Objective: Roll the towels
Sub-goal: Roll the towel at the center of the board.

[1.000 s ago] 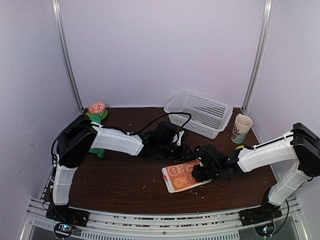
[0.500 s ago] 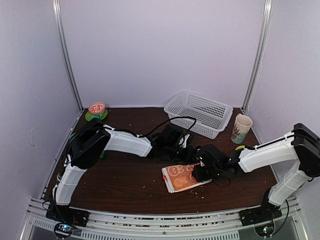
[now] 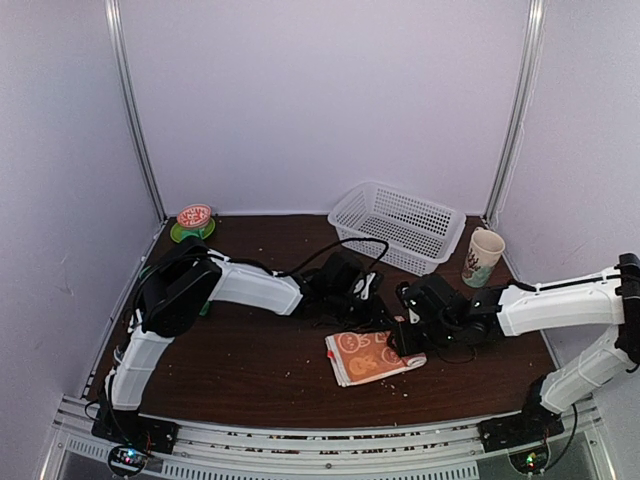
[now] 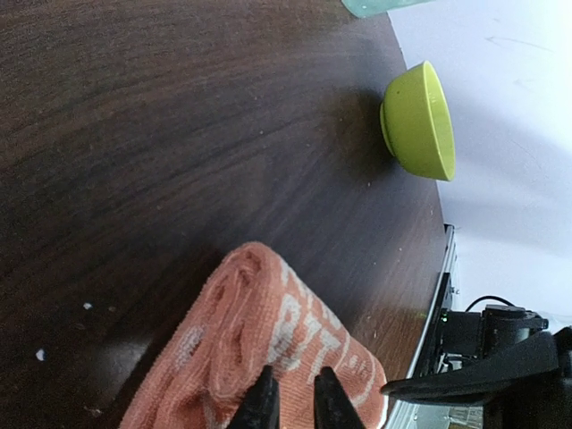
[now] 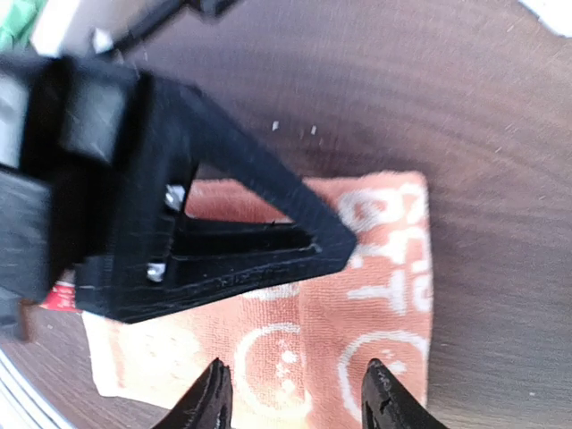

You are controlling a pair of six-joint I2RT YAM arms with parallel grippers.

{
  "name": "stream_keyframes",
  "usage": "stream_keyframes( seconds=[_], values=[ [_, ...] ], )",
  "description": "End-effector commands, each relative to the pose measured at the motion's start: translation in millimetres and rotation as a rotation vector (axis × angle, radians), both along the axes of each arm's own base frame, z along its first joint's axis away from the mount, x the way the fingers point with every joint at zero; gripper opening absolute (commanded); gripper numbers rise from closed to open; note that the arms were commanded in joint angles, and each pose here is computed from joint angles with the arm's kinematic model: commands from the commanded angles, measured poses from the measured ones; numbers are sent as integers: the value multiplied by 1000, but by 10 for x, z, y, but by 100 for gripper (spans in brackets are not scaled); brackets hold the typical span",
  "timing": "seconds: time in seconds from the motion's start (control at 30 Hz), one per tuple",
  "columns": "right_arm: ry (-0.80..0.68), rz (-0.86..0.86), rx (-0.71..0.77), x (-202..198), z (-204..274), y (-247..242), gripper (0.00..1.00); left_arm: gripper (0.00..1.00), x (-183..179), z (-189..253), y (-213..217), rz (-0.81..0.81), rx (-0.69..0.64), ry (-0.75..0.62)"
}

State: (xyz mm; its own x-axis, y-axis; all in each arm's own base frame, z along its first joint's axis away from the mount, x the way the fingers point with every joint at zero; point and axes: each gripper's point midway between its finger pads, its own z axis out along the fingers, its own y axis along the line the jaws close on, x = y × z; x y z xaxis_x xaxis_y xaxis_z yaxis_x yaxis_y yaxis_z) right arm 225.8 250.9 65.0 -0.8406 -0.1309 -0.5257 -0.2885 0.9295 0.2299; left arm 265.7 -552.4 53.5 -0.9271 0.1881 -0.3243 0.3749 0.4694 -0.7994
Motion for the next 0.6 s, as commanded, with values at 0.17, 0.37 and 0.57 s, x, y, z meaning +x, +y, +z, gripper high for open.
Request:
stream_keyframes(
  seconds=[0.17,0.37,0.57],
  values=[
    [32,-94,39,82,21,-363,50,16,82,-98,64,19,12,-7],
    [104,-137,134,63,-198,-367,49,16,71,-97,76,18,13,-6],
    [146,-151,194,97,-350,-382,49,16,61,-78,77,17,13,-7]
  ],
)
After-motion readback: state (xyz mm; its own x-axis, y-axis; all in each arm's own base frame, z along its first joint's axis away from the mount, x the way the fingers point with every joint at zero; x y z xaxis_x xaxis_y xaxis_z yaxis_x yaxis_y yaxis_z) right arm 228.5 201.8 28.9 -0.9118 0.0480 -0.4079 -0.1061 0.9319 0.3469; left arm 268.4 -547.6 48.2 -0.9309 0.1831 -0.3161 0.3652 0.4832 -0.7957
